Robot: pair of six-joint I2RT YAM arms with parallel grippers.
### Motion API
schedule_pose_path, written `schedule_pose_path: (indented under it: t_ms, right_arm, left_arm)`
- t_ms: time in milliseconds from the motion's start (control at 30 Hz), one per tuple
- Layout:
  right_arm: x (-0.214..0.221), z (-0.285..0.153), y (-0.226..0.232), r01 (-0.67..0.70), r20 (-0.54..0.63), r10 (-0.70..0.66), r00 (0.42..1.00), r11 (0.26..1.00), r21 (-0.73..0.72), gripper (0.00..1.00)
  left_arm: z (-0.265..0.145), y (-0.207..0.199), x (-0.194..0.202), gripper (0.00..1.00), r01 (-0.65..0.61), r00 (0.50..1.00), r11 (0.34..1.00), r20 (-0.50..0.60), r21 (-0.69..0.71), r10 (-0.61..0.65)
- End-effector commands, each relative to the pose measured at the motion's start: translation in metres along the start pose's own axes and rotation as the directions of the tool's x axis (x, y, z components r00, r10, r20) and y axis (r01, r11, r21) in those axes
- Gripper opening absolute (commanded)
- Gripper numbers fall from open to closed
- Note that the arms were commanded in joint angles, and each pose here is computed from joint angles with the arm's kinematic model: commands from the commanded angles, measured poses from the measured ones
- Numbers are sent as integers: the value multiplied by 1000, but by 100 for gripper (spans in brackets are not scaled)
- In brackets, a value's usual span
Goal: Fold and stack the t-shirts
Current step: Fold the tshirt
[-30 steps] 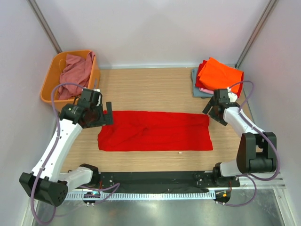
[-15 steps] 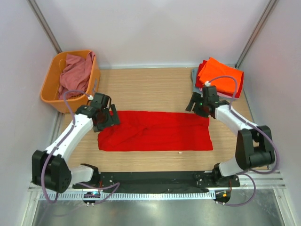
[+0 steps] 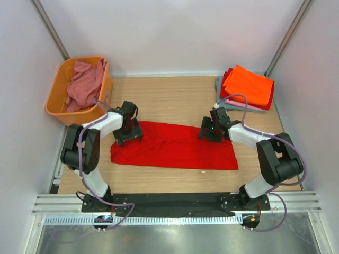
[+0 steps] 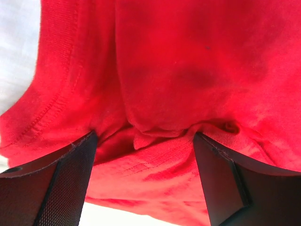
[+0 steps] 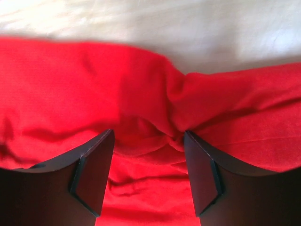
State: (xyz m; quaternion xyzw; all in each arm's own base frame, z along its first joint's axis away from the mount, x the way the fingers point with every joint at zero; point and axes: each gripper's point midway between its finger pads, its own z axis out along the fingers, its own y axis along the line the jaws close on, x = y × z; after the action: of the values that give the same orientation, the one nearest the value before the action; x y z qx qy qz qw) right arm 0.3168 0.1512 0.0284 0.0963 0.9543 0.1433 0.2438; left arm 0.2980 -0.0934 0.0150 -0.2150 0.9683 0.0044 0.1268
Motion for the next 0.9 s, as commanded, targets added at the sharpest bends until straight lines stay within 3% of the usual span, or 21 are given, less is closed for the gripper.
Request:
schedule_pose_path:
  t_ms: [0,100,133,200,233,300,367,400,467,500,567,600,633,667,700,800,867]
  right_arm:
    - [52,-7,-10,-75,-101,76,992,997,9,67]
    - [63,-29,-3,-86,-79,84,993,996,-26,67]
    - [66,-39,0,-84,-68,81,994,996,-43,67]
    - [84,-48,4,-95,-78,91,993,994,-56,68]
    - [85,-59,12,-113,-55,109,993,989,-96,68]
    - [112,-67,25,-160,-94,148,984,978,-133,68]
    - [120,-80,47,-226,-84,213,974,953,-203,67]
    - [139,-91,70,-175,-105,152,983,946,-274,68]
    - [142,-107,111,-115,-52,103,993,916,-384,68]
    - [161,-119,132,-37,-67,9,998,900,-435,70]
    - [171,-128,149,82,-54,-118,992,892,-445,70]
    - [158,-136,168,173,34,-176,984,883,-437,72]
    - [158,-138,159,225,46,-224,973,900,-374,72]
    - [145,-147,167,233,86,-216,973,899,-372,76]
    - [120,-154,162,244,179,-193,965,912,-329,78]
    - [67,-183,162,294,316,-189,930,898,-328,82]
    - [12,-193,156,286,393,-152,907,907,-309,82]
  left_arm:
    - [24,-28,-37,84,27,997,999,69,19,-29]
    - [37,-51,-62,83,6,998,1000,63,7,-7]
    - [28,-70,-89,83,1,994,999,112,41,-6]
    - [50,-79,-94,81,-22,998,1000,59,5,21]
    - [36,-106,-124,79,-34,992,998,121,55,27]
    - [41,-122,-137,79,-54,992,998,119,43,49]
    - [44,-166,-157,80,-97,986,987,148,127,78]
    - [42,-188,-159,80,-131,981,976,161,174,103]
    - [32,-244,-170,83,-228,964,912,211,340,163]
    - [4,-279,-176,84,-286,946,852,273,439,176]
    - [-11,-310,-174,88,-361,921,773,328,522,209]
    - [-28,-326,-167,90,-401,906,730,359,554,226]
    - [-34,-331,-161,92,-423,897,707,370,567,240]
    - [-84,-341,-171,99,-469,867,649,452,599,209]
    - [-100,-344,-167,100,-508,843,629,489,589,223]
    - [-178,-323,-178,100,-555,789,621,587,554,181]
    - [-208,-295,-192,100,-530,767,694,624,488,147]
